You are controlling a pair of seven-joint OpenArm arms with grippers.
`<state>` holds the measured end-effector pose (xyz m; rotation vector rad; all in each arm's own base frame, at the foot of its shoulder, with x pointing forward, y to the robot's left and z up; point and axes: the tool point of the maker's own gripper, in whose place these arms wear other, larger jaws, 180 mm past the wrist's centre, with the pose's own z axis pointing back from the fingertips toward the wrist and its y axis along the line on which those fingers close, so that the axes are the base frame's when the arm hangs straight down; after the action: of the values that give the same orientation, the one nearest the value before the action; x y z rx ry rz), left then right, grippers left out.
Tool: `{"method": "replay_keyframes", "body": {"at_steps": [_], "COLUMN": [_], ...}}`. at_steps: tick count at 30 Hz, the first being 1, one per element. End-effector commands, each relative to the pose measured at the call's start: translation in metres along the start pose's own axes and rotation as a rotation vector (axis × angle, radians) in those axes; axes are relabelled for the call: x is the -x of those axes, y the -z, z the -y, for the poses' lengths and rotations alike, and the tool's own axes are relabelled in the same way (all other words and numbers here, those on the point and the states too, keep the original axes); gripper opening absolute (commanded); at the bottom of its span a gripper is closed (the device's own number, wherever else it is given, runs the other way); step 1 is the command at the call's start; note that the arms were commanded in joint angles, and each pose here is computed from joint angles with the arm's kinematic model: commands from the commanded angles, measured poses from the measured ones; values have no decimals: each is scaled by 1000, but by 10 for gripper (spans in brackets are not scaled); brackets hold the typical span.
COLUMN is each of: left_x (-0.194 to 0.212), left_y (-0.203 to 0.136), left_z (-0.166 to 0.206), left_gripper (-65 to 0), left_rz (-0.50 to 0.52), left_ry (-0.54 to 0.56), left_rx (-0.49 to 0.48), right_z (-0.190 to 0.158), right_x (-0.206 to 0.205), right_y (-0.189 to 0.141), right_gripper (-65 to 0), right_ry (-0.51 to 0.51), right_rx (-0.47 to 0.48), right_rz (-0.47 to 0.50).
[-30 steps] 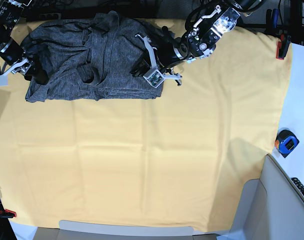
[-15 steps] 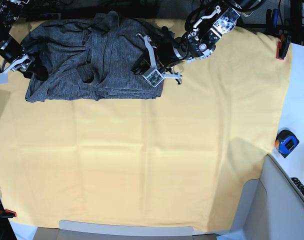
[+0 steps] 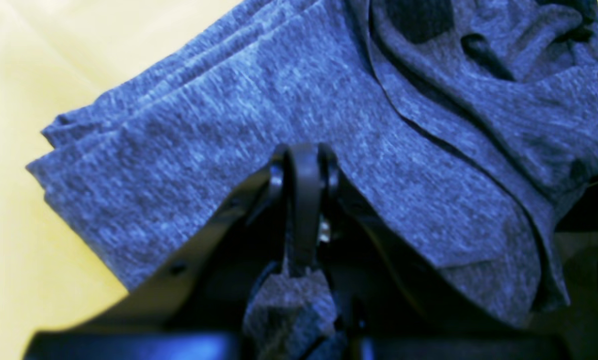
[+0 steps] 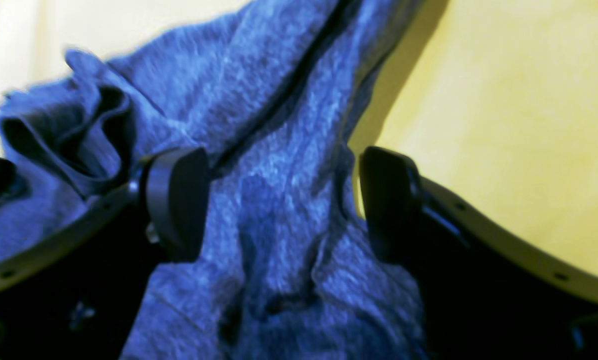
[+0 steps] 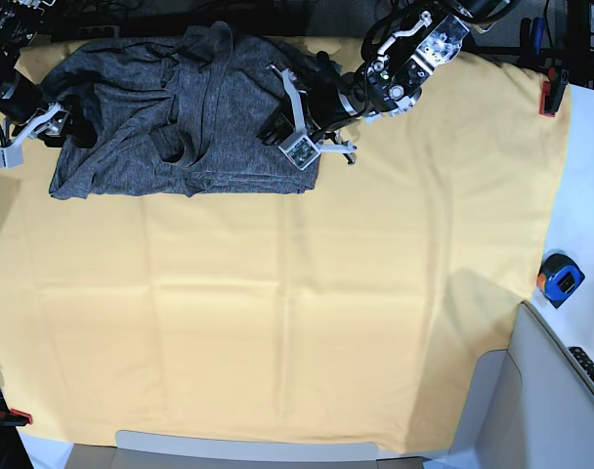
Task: Fold the T-shirt properly
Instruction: 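Press the grey shirt bundle flat with the left gripper while right gripper holds, then release the bundle and move the right gripper over the shirt's edge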
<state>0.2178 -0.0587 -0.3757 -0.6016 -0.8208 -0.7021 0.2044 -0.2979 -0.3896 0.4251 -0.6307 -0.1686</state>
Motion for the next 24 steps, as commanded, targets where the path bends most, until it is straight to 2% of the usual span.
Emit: {"method": "replay_keyframes", "body": {"at_steps": [1,6,11,13,15,17,21,24], "left_x": [-16,-16,-16,-16,-16,-16,-16,-20], "left_y": [-2,-2,-2,-2,-2,-2,-2,-4], "left_z": [0,0,0,0,0,0,-1,0], "left_gripper": [-650,-650,-650,-650,-650,-650,-650,-650], "left_rz": [52,52,52,52,52,53,57,67], "left_ry": [6,6,6,6,6,6,7,12], "left_rx": [3,3,3,3,3,3,2,2], "right_z": [13,2,-7,-9,-11,-21,-61,-100], "right_x": [47,51,52,53,49,34,13,7], "right_y": [1,12,20,21,20,15,8,13], "right_gripper": [-225,-413,-558,-636,-650,-650,-650,-650], "right_ry": [11,-12,-17,-13,-25,-87,-251,-378], "right_rx": [81,52,27,20,20,25,4,-61], "right_rz": [-218,-247,-249,-247,-238,-202,-145,-140]}}
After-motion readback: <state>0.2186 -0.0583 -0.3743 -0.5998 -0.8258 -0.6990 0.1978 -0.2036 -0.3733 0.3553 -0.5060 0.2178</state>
